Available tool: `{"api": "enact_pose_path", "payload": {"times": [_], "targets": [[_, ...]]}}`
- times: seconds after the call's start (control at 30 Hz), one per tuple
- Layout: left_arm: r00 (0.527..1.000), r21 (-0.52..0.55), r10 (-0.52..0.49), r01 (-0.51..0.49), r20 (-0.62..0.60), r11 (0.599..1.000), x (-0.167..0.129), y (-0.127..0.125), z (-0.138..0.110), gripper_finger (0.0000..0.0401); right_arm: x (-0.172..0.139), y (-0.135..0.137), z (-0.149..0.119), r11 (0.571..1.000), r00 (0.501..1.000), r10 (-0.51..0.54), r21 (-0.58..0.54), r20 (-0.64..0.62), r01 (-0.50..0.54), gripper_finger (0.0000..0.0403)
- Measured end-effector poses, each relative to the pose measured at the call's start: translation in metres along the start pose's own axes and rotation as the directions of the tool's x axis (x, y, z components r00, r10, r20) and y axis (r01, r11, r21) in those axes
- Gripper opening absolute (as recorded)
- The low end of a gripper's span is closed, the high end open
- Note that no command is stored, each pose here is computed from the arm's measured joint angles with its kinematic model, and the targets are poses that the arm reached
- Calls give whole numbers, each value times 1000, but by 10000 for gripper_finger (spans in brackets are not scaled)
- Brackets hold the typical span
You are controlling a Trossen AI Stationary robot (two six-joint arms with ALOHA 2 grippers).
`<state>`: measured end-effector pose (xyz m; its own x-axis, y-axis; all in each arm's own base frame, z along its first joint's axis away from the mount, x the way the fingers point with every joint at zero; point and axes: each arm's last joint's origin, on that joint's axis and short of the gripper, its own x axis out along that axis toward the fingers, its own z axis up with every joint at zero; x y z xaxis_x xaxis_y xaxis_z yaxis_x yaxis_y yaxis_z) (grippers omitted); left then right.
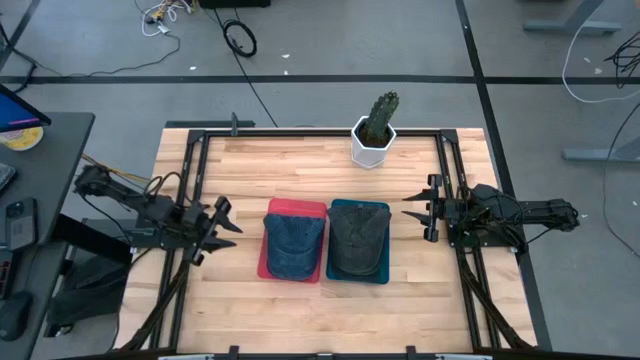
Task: Pick & Place hat
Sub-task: Return to Home Position
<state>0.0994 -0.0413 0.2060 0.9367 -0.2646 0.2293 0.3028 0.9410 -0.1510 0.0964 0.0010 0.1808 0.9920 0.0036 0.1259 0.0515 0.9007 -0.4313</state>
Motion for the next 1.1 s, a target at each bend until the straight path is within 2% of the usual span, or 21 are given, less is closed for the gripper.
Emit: {"api": "enact_pose_path", "payload": {"times": [0.3,0.4,0.63,0.7,0.9,1.1], "targets": [[1000,9,-4,4,-2,1000,-6,1,0,170,0,0,0,1000,1000,0,0,0,0,149],[1000,18,-4,4,-7,1000,-7,2,-7,170,0,0,0,1000,1000,0,0,0,0,149],[998,11,59,-59,-22,998,-15,8,-16,170,0,0,0,1000,1000,0,0,1,0,149],[999,17,34,-34,-14,999,-16,8,-15,170,0,0,0,1000,1000,0,0,0,0,149],[981,97,-189,192,-45,977,-17,1,-16,170,0,0,0,1000,1000,0,0,0,0,149],[966,67,-171,187,-192,980,-18,3,-31,170,0,0,0,1000,1000,0,0,0,0,149]]}}
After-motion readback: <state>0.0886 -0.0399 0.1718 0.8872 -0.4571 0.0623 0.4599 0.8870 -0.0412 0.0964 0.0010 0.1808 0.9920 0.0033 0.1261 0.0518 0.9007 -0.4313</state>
